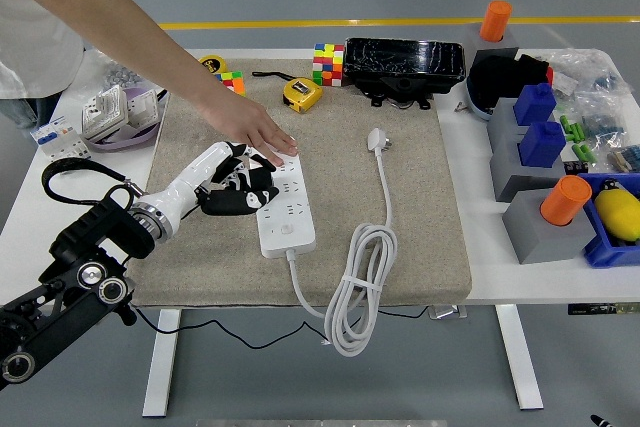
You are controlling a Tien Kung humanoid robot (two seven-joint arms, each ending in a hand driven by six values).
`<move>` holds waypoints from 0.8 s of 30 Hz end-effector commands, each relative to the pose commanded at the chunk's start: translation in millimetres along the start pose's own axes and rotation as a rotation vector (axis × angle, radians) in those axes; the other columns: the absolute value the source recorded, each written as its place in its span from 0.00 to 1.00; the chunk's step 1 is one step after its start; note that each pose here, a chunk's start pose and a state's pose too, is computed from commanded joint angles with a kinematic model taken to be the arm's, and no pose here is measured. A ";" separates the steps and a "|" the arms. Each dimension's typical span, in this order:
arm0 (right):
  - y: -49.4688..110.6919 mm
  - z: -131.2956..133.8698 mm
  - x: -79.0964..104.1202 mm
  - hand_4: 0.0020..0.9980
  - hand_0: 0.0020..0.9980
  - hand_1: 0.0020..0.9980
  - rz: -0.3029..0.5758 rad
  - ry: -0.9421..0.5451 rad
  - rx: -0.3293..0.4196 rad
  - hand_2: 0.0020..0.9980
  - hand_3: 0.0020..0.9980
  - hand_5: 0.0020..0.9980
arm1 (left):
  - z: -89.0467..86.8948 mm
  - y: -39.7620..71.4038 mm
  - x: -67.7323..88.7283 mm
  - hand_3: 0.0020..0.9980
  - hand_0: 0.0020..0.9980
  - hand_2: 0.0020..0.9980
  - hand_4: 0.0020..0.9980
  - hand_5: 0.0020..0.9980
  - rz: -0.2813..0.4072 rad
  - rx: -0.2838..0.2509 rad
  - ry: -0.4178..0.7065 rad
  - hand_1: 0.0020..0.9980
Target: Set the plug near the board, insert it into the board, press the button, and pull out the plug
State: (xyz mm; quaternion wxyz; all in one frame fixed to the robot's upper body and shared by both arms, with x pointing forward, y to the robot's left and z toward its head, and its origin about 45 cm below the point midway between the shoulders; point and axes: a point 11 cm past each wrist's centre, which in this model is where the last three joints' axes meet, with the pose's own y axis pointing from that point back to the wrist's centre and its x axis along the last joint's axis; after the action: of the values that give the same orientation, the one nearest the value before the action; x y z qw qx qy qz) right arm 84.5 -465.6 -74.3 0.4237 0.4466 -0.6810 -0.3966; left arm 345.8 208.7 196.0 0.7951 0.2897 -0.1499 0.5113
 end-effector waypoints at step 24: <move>0.1 -2.7 1.6 0.93 0.67 0.67 0.003 0.005 0.005 0.65 0.59 0.52 | 0.5 0.4 1.4 0.56 0.16 0.15 0.73 0.19 0.000 0.001 -0.003 0.06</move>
State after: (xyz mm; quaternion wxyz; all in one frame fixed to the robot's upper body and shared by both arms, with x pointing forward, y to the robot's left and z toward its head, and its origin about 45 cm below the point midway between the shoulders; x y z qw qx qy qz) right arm 86.6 -467.6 -73.0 0.4247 0.4476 -0.6816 -0.3933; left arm 346.1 209.6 197.3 0.7946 0.2908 -0.1506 0.5112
